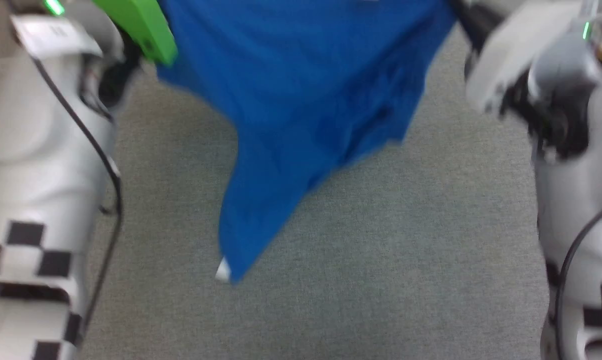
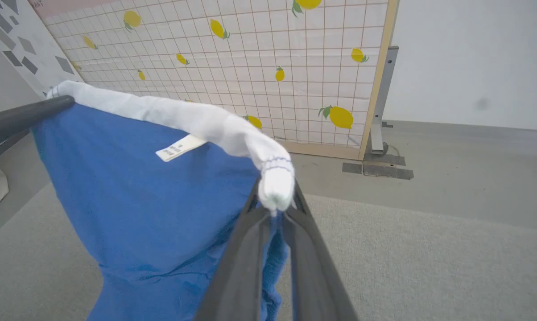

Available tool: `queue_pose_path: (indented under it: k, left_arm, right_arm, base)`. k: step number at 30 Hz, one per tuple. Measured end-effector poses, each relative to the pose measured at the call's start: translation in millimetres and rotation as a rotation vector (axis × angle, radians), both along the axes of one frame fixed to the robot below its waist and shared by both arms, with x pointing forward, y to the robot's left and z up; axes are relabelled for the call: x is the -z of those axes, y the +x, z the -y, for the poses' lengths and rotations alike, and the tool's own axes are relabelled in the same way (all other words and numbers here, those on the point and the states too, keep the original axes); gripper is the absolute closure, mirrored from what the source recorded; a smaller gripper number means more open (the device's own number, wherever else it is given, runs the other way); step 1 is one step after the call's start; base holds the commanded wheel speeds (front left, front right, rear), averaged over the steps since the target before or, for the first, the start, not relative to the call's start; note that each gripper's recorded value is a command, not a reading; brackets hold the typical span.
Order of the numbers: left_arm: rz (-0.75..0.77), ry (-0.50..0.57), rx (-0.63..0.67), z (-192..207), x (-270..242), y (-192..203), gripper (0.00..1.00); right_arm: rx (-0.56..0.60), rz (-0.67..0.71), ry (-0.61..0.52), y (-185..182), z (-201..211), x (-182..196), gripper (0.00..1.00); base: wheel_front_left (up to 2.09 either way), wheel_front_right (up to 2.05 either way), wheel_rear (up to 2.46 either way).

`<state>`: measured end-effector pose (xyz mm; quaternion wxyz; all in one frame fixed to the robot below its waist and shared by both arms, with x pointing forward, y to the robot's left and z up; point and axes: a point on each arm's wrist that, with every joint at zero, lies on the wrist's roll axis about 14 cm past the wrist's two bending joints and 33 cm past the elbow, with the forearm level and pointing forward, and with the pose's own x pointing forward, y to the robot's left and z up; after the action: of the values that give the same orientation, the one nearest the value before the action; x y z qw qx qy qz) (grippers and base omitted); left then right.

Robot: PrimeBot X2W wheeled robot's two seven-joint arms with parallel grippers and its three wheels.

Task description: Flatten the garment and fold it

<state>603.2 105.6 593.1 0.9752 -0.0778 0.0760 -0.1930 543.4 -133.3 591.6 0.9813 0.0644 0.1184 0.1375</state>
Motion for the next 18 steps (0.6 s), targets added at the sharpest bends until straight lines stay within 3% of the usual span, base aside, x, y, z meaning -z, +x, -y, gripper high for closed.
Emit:
queue_pose_path:
  k: [5, 9, 14, 18]
  left_arm:
    - [0.248, 0.023, -0.053, -15, -81, 25, 1.0]
    - [0.41, 0.005, -0.115, -27, -127, 33, 1.0]
    - [0.543, -0.021, -0.167, -43, -152, 33, 1.0]
    - [0.541, -0.006, -0.177, -52, -137, 31, 1.0]
  right_arm:
    - [-0.032, 0.178, -0.064, 37, -18, -73, 1.0]
    - [-0.015, 0.286, -0.051, 57, -20, -107, 1.0]
    - [0.007, 0.375, -0.048, 75, -22, -124, 1.0]
    - [-0.006, 0.356, -0.014, 84, -31, -109, 1.0]
  base:
    - [0.0, 0.0, 0.0]
    - [0.0, 0.0, 0.0]
    - [0.0, 0.0, 0.0]
    - [0.0, 0.0, 0.0]
